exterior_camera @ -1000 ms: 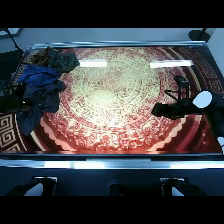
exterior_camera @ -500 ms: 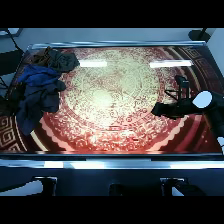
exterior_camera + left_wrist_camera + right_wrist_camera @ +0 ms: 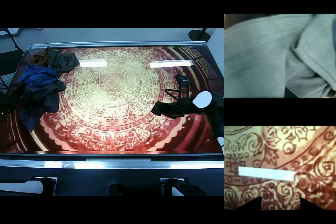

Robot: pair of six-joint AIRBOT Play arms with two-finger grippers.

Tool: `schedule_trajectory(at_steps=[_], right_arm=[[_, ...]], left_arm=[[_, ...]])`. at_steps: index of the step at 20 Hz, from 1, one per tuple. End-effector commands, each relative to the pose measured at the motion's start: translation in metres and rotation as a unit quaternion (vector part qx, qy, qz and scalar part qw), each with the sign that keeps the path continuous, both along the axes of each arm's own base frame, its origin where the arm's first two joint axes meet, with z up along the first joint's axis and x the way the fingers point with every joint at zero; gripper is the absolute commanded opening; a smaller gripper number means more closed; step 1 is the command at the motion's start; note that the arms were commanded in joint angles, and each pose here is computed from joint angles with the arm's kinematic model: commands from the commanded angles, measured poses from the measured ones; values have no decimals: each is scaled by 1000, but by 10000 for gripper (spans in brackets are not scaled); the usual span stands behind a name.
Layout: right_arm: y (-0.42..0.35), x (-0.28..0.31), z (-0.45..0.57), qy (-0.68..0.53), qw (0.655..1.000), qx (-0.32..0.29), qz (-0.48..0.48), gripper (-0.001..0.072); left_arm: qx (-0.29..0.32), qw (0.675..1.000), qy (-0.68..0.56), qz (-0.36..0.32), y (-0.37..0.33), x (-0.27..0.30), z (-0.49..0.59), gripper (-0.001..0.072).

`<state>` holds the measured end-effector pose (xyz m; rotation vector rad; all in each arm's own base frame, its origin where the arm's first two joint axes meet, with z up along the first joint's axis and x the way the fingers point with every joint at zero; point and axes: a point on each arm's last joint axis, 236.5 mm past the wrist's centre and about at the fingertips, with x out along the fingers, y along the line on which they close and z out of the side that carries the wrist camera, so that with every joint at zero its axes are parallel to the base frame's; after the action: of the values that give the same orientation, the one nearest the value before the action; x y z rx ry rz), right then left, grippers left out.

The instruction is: Fold the shirts.

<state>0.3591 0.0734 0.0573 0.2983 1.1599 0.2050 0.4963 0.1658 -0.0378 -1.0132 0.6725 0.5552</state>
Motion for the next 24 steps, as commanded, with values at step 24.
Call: schedule_trajectory(at_steps=[24], right_arm=[[-70,-89,129,-162,975,-122,-88,565]], left_arm=[[28,813,-247,-527,-481,-155,238,28]])
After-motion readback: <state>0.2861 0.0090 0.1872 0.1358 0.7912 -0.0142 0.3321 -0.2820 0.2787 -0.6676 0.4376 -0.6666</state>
